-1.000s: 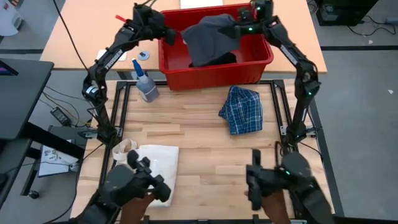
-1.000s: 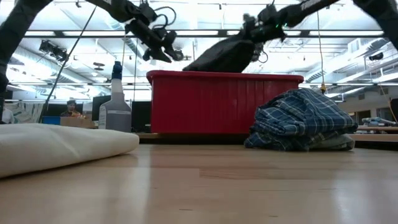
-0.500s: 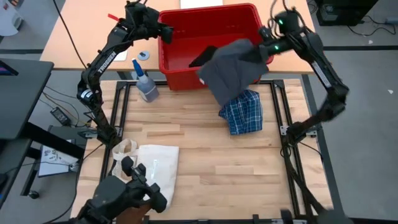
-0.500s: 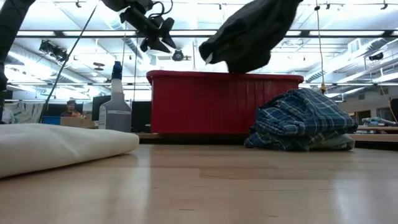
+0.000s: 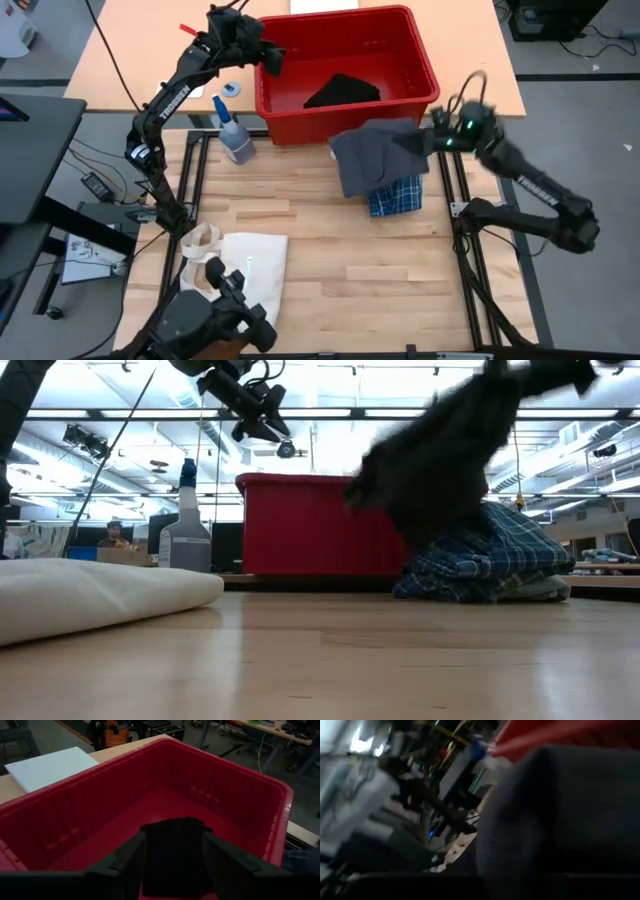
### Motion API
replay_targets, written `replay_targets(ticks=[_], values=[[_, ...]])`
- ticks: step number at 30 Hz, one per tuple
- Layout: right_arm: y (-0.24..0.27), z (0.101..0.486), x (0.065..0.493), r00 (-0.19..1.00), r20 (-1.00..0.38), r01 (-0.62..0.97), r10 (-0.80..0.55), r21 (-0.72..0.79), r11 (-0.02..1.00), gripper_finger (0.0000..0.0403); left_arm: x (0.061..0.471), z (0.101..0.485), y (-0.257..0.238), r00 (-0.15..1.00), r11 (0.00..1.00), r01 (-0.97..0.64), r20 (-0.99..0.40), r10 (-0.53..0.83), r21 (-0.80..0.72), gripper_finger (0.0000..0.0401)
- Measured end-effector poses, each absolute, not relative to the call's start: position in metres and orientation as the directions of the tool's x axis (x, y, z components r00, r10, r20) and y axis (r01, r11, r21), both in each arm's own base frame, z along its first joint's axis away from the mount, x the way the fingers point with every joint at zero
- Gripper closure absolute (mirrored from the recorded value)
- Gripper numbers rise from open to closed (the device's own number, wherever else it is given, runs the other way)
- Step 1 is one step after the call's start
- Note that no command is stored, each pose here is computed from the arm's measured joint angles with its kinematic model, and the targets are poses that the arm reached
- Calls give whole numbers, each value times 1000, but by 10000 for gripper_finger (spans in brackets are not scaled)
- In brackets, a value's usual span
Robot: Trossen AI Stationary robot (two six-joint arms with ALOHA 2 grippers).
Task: Fold laundry
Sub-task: Remove the folded gray pants from the red bin
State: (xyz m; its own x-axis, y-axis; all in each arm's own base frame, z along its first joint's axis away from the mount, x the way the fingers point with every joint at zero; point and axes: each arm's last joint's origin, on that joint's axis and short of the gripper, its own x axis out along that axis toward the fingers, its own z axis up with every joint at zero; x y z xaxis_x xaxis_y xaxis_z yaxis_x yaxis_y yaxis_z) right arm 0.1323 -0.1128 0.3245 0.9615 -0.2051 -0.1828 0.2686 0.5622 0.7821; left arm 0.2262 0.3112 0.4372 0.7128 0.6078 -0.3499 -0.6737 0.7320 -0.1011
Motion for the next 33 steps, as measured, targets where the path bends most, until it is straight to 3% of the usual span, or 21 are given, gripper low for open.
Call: replay_targets(ticks=[5,9,12,18,26,30,33], values=[[-107,240,120,913,-283,382,-293,844,378,353,230,437,308,722,743,-662,-350,597,-100,204],[-98,211,107,875,-324,432,-360,858,279,353,231,436,307,722,744,-660,-358,592,-101,204],[-93,196,98,818,-431,533,-380,817,219,329,231,436,307,720,743,-661,-363,591,-102,204],[-91,185,83,691,-562,685,-455,711,163,251,230,434,307,715,746,-660,-386,583,-95,204],[-94,186,77,745,-540,629,-391,764,144,162,230,432,306,710,751,-656,-406,576,-81,204],[-95,205,75,751,-539,623,-380,769,142,138,230,432,305,724,760,-642,-403,559,-99,204],[-92,228,68,668,-612,703,-424,706,89,135,231,432,304,750,780,-615,-396,530,-120,204]])
